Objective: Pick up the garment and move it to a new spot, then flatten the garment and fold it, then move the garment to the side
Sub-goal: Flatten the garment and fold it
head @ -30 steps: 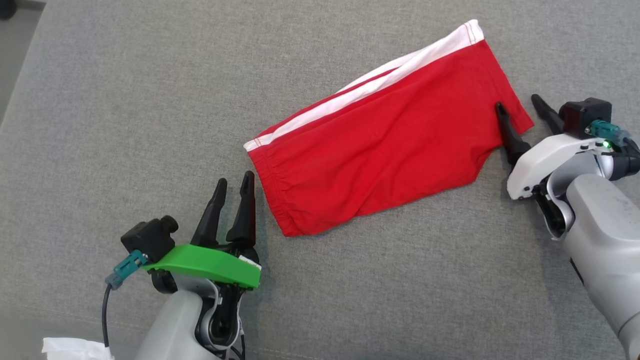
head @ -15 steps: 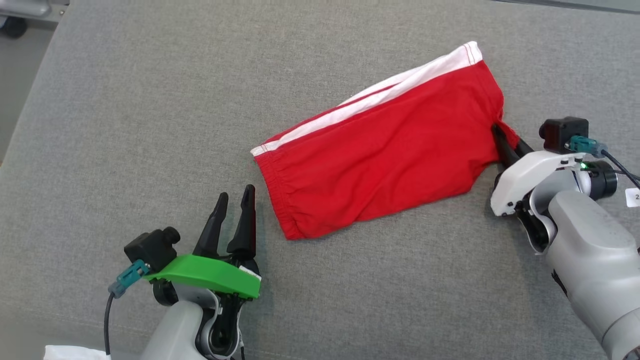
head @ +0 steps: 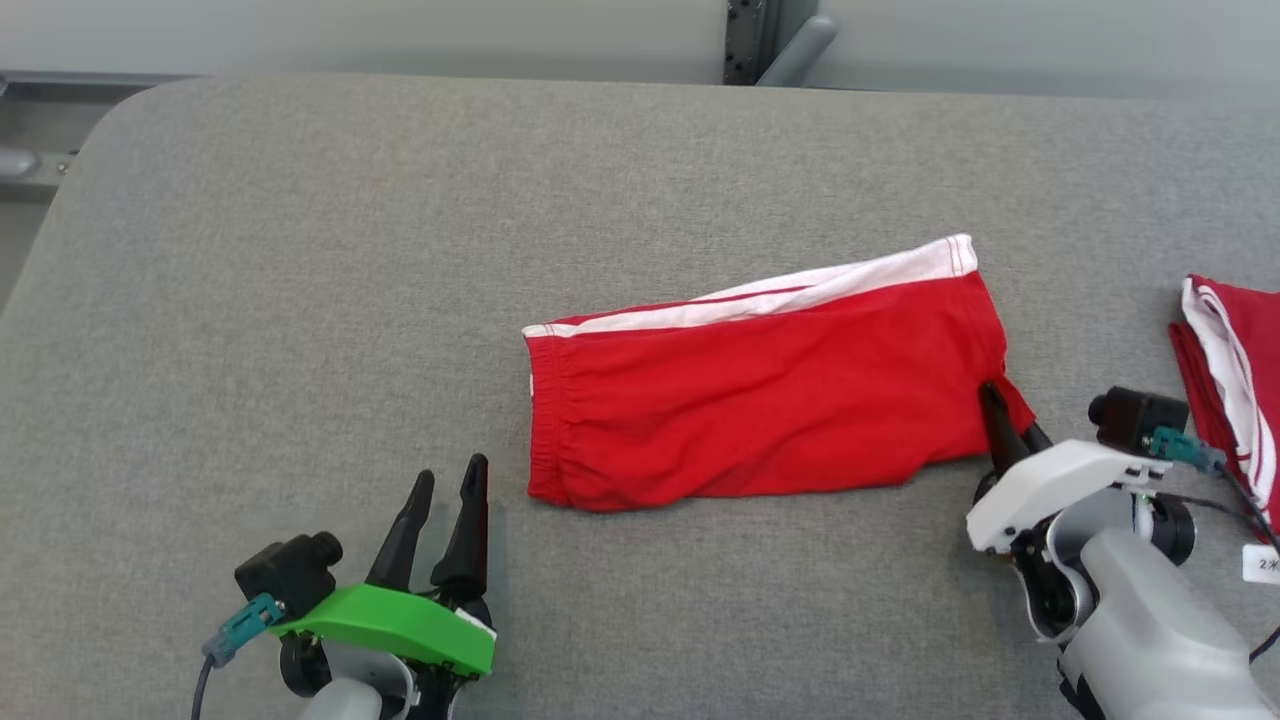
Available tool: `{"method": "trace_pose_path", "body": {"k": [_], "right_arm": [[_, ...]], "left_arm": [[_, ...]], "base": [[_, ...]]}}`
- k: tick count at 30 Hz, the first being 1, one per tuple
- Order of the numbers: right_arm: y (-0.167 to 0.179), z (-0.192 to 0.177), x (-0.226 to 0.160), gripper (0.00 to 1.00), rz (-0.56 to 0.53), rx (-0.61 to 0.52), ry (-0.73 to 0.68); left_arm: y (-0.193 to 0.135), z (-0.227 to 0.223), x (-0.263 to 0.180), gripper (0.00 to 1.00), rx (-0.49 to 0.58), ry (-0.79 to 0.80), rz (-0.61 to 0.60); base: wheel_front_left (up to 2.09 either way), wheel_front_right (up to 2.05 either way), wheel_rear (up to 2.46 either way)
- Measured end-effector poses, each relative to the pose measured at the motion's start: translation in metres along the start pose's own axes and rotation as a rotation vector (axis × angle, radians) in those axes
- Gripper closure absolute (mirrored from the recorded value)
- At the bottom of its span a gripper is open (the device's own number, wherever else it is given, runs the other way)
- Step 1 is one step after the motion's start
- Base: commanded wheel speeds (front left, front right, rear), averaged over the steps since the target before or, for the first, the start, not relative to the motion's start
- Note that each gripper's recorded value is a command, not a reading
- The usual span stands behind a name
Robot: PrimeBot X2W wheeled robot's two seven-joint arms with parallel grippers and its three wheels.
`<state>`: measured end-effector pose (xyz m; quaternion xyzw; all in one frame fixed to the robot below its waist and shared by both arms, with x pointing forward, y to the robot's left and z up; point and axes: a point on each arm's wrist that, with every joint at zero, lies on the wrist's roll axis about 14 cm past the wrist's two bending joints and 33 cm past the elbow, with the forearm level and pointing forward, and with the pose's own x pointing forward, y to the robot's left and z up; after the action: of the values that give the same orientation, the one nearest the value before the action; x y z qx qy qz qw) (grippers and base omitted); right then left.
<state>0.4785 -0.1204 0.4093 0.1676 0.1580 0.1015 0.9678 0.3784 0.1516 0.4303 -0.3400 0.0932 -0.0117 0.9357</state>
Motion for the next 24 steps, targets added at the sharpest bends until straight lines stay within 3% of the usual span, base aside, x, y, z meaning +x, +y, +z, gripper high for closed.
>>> {"method": "trace_pose_path", "body": {"k": [10,18,24], "right_arm": [[-0.029,-0.007,-0.072,1.0,-0.111,0.073,-0.058],[-0.036,0.0,-0.084,1.0,-0.134,0.064,-0.088],[-0.023,0.01,-0.077,1.0,-0.092,0.032,-0.116]], "left_arm": [[-0.032,-0.008,-0.007,0.0,0.003,0.019,-0.098],[-0.041,-0.01,-0.01,0.0,0.014,0.026,-0.129],[-0.034,-0.008,-0.011,0.0,0.017,0.021,-0.111]], "base": [[0.0,0.0,0.0],[0.0,0.0,0.0],[0.0,0.0,0.0]]}}
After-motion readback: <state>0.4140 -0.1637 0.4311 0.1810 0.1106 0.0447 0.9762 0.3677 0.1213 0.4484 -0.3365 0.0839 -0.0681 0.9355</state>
